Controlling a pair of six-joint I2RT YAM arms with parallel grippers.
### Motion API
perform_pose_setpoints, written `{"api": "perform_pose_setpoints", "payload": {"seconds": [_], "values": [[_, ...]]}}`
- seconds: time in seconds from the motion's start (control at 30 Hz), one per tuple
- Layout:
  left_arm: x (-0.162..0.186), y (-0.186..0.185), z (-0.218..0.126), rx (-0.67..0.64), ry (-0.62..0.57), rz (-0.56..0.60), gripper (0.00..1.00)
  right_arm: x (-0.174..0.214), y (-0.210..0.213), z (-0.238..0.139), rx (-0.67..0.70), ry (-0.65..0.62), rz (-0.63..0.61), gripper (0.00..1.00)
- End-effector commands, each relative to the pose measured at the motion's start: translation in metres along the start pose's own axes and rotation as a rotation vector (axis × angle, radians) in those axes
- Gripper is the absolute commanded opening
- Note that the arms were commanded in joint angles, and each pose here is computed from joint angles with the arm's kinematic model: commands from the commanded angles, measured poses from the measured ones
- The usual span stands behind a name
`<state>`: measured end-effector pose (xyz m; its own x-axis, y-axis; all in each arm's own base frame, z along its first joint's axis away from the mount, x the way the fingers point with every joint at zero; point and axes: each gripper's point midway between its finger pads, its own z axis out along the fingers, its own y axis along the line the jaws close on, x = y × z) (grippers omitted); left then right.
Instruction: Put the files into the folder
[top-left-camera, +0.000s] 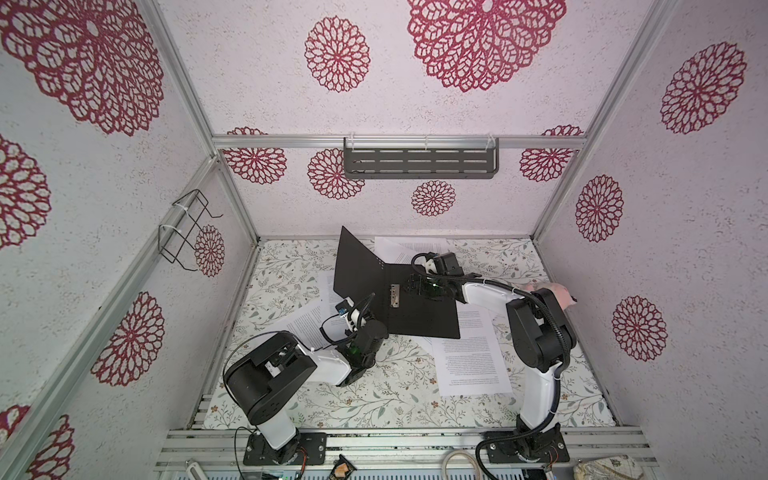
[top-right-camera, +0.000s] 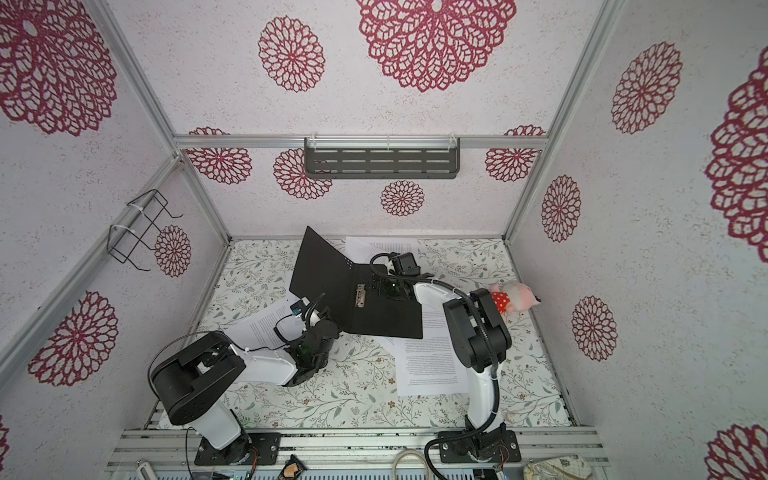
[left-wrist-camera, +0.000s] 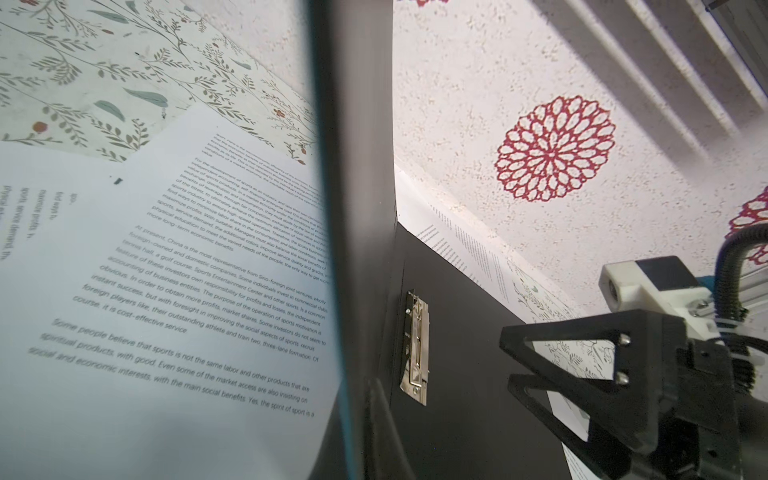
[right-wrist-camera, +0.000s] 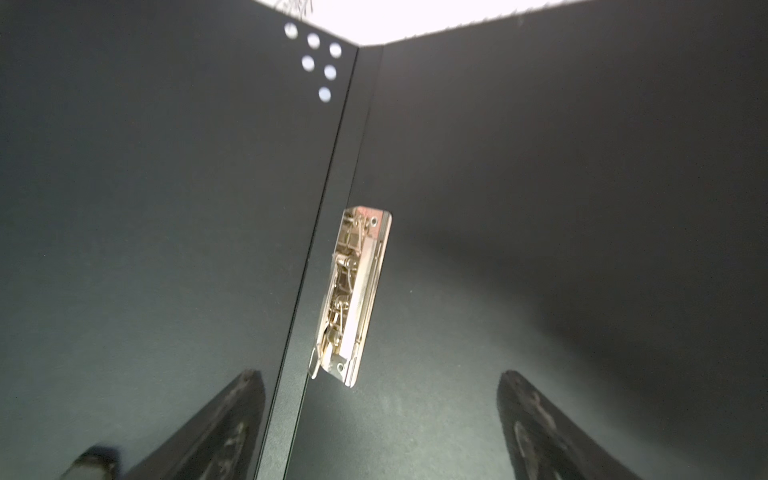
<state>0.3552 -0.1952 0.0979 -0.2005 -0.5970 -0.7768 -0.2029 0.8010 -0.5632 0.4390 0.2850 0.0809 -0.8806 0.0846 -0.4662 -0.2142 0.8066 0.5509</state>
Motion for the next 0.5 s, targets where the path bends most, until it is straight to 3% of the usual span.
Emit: {"api": "perform_pose_setpoints", "payload": {"seconds": [0.0,0.03,0.07,0.2,0.37,0.47], "values": [[0.007,0.007,0.003,0.008,-0.001,-0.006,0.38,-0.006,0.008,0.0,0.0,-0.012,-0.033,0.9],[0.004,0.007,0.001,0.014,-0.012,-0.003,0.57,-0.005,0.009,0.0,0.0,-0.01,-0.034,0.9],[-0.001,0.008,-0.001,0.012,-0.025,0.003,0.69,-0.003,0.008,0.001,0.003,-0.007,-0.034,0.9],[-0.031,0.023,-0.016,-0.069,-0.114,0.045,0.96,-0.003,0.008,0.0,0.013,-0.011,-0.039,0.89],[-0.085,0.059,-0.045,-0.268,-0.229,0.09,0.98,-0.002,0.014,-0.002,0.013,-0.009,-0.057,0.87],[-0.118,0.085,-0.061,-0.419,-0.225,0.149,0.99,0.001,0.02,-0.003,0.011,-0.001,-0.076,0.86]]}}
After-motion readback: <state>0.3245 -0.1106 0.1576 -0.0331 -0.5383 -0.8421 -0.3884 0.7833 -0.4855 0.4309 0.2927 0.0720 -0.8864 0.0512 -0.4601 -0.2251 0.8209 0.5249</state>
